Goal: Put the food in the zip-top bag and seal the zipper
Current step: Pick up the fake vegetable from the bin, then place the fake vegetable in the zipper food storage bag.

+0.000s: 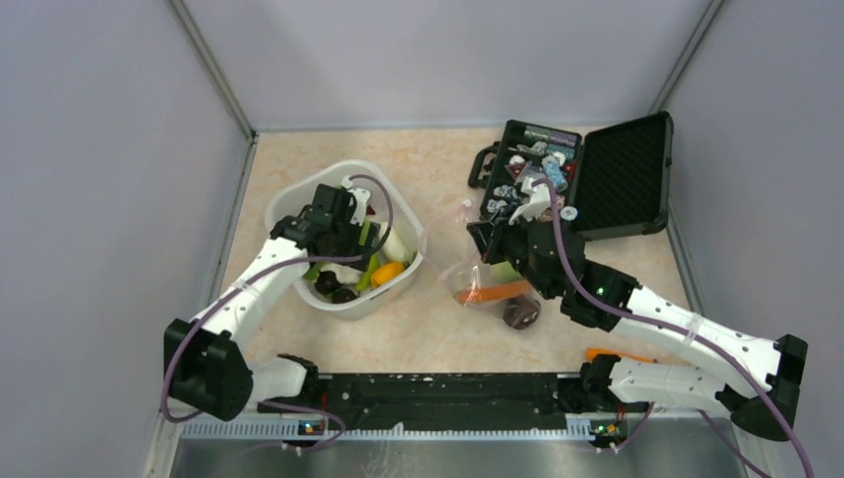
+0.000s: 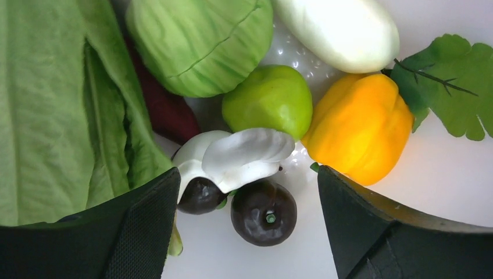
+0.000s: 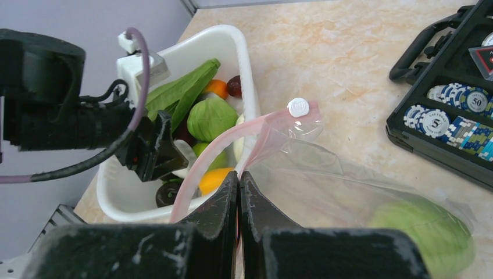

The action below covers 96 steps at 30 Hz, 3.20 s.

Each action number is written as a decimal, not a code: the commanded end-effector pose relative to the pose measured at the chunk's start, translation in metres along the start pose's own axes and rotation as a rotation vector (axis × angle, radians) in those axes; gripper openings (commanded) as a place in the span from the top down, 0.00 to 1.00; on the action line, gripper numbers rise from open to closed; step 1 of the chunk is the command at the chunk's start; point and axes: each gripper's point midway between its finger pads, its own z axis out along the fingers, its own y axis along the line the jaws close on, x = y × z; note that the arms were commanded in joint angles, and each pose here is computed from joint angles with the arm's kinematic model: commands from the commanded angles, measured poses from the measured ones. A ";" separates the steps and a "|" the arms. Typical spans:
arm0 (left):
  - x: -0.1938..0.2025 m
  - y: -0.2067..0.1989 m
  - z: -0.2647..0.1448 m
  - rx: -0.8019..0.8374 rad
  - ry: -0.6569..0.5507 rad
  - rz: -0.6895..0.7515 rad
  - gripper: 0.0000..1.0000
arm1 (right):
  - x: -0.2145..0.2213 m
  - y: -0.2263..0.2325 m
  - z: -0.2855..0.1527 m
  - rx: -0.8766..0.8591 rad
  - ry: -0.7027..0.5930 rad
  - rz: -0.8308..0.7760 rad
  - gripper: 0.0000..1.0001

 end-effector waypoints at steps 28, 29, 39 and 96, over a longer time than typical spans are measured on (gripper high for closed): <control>0.020 -0.001 0.026 0.090 0.274 0.055 0.67 | -0.025 0.008 -0.009 -0.045 -0.081 0.046 1.00; 0.019 -0.003 0.025 0.103 0.269 0.055 0.72 | -0.025 0.007 -0.009 -0.043 -0.080 0.045 1.00; -0.039 -0.011 -0.035 0.152 -0.036 0.030 1.00 | -0.028 0.006 -0.011 -0.040 -0.088 0.047 1.00; -0.134 -0.186 -0.129 0.664 -0.399 -0.125 1.00 | -0.023 0.012 -0.007 -0.073 -0.089 0.075 1.00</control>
